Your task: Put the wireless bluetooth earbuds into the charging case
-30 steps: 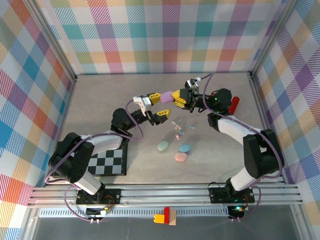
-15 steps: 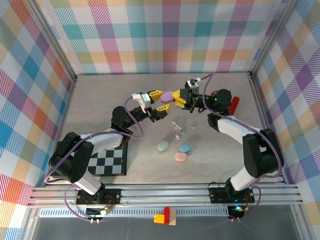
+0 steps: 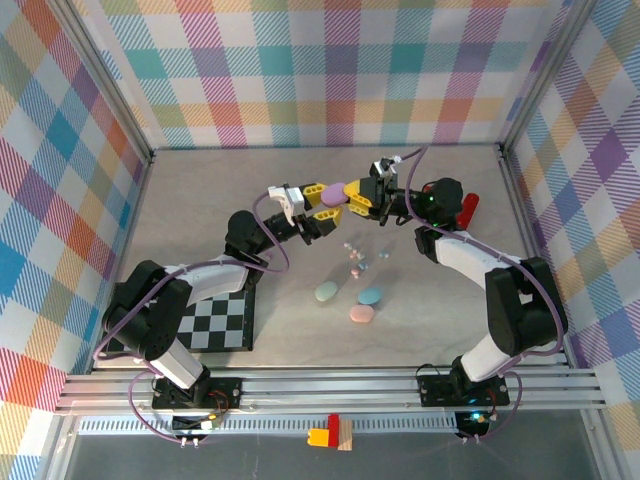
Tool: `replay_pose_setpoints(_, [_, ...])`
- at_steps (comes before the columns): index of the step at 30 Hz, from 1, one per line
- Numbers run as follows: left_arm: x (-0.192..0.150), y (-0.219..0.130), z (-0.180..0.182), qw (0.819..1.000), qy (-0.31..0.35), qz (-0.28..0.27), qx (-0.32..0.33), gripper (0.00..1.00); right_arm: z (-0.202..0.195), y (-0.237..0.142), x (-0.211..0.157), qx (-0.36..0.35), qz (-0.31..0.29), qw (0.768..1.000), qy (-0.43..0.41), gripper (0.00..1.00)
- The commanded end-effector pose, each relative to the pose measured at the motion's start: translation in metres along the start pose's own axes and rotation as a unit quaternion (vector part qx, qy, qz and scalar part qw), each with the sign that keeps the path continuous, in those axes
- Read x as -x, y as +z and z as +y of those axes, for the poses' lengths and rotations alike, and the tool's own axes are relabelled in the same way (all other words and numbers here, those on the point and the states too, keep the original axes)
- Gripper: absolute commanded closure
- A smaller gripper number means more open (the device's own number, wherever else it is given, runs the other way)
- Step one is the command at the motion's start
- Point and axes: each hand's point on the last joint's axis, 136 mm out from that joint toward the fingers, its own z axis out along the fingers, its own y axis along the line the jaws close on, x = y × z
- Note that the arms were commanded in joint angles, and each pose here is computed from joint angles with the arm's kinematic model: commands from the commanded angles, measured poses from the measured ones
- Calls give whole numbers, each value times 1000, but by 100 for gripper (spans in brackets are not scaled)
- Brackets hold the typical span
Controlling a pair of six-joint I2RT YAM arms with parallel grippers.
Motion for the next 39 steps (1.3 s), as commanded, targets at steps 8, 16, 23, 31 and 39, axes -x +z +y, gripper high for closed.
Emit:
replay_pose_setpoints(8, [21,6,-9,999,15,-31,-27,51,1,-2,1,0,-3,1000,-22,82])
replay_pose_setpoints(16, [18,7,-10,999,14,-28,-33,62,2,-3,0,0,-3,1000,-21,81])
replay_pose_setpoints(23, [18,6,-14,999,14,-26,-41,68,1,-3,2,-11,-6,1000,-27,62])
replay_pose_setpoints(31, [12,-3,-21,999,8,-15,-49,68,-12,-23,10,-93,-59,990,-88,24])
replay_pose_setpoints(39, [2,-14,-35,996,4,16,-84,69,-23,-58,-6,-321,-55,882,-342,16])
